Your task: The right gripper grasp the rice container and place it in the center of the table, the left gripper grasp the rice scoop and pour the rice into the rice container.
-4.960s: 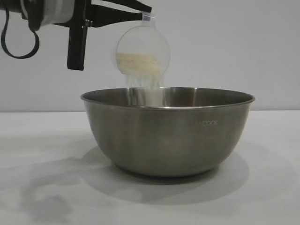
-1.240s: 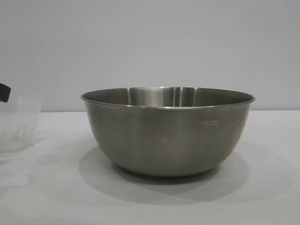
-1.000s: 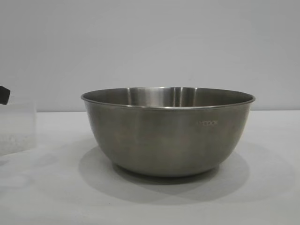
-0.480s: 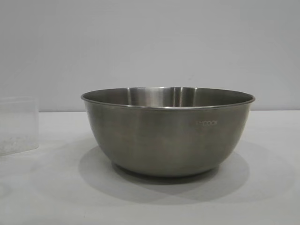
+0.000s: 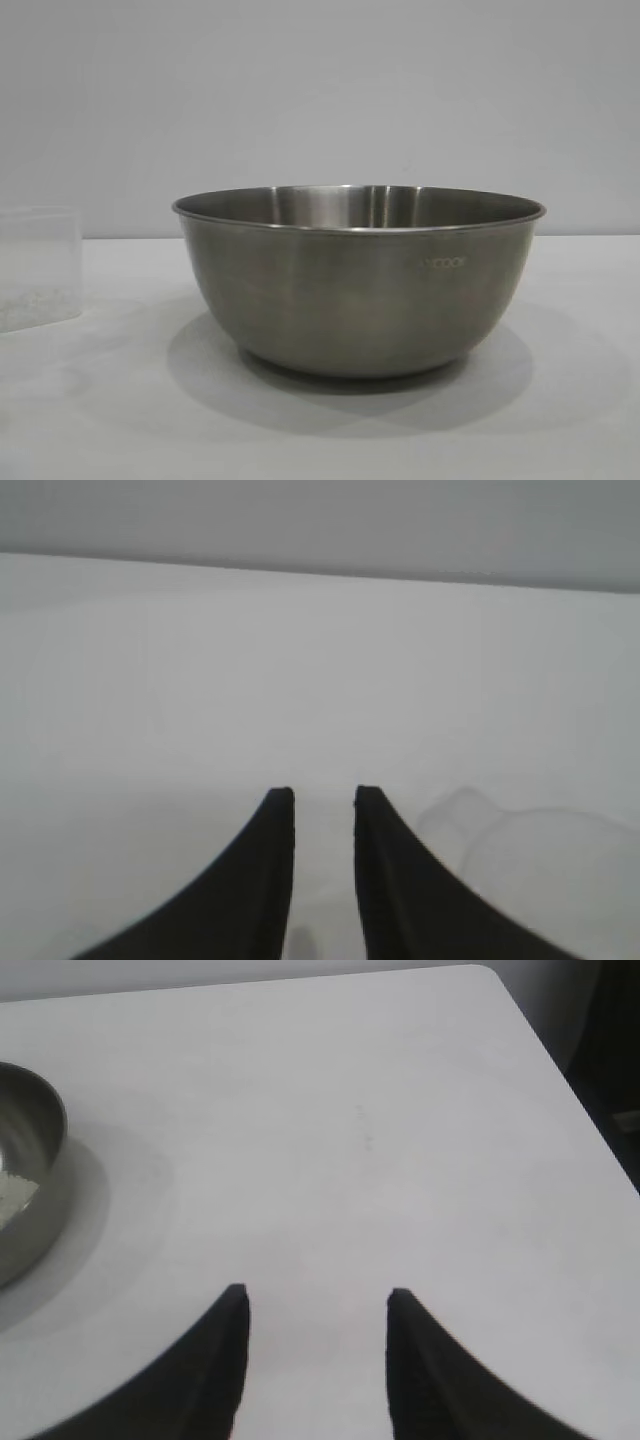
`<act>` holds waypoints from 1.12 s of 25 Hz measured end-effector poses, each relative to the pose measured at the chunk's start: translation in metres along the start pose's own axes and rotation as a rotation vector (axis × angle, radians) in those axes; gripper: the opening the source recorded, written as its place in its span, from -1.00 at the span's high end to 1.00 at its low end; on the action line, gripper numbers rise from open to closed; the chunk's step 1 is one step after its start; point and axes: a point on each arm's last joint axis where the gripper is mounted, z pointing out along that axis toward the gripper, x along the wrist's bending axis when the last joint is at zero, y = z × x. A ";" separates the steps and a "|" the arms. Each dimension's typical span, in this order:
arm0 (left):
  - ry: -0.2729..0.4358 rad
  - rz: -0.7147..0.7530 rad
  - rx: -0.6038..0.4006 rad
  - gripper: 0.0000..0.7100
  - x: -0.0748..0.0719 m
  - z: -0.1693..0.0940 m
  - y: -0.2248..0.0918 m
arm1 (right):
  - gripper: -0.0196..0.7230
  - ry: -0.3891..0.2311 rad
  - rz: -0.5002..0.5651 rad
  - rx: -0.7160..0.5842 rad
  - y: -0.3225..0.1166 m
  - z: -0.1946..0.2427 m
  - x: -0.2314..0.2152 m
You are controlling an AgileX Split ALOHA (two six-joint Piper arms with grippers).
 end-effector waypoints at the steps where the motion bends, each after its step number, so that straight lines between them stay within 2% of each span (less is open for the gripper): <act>1: 0.006 -0.019 -0.016 0.71 0.004 0.000 0.004 | 0.07 0.000 0.000 0.000 0.000 0.000 0.000; 5: 0.031 -0.033 -0.093 0.71 0.025 -0.003 0.026 | 0.07 0.000 0.000 0.000 0.000 0.000 0.000; 7: 0.014 -0.008 -0.130 0.71 0.031 -0.006 0.037 | 0.07 0.000 0.000 0.000 0.000 0.000 0.000; 9: -0.057 0.091 -0.153 0.71 0.027 -0.009 0.044 | 0.07 0.000 0.000 0.000 0.000 0.000 0.000; 11: -0.149 0.224 -0.192 0.71 0.017 -0.014 0.052 | 0.07 0.000 0.000 0.000 0.000 0.000 0.000; 12: -0.172 0.250 -0.214 0.54 0.014 -0.018 0.057 | 0.07 0.000 0.000 0.000 0.000 0.000 0.000; 14: -0.167 0.248 -0.253 0.55 0.012 -0.026 0.071 | 0.07 0.000 0.000 0.000 0.000 0.000 0.000; 15: -0.160 0.247 -0.252 0.41 0.012 -0.031 0.077 | 0.07 0.000 0.000 0.000 0.000 0.000 0.000; 16: -0.155 0.250 -0.240 0.36 0.012 -0.035 0.080 | 0.07 0.000 0.000 0.000 0.000 0.000 0.000; 22: -0.190 0.262 -0.174 0.38 0.005 -0.071 0.101 | 0.07 0.000 0.000 0.000 0.000 0.000 0.000; 25: -0.163 0.355 -0.076 0.38 0.007 -0.093 0.102 | 0.07 0.000 0.000 0.000 0.000 0.000 0.000; 28: -0.100 0.419 0.000 0.38 0.012 -0.115 0.102 | 0.07 0.000 0.000 0.000 0.000 0.000 0.000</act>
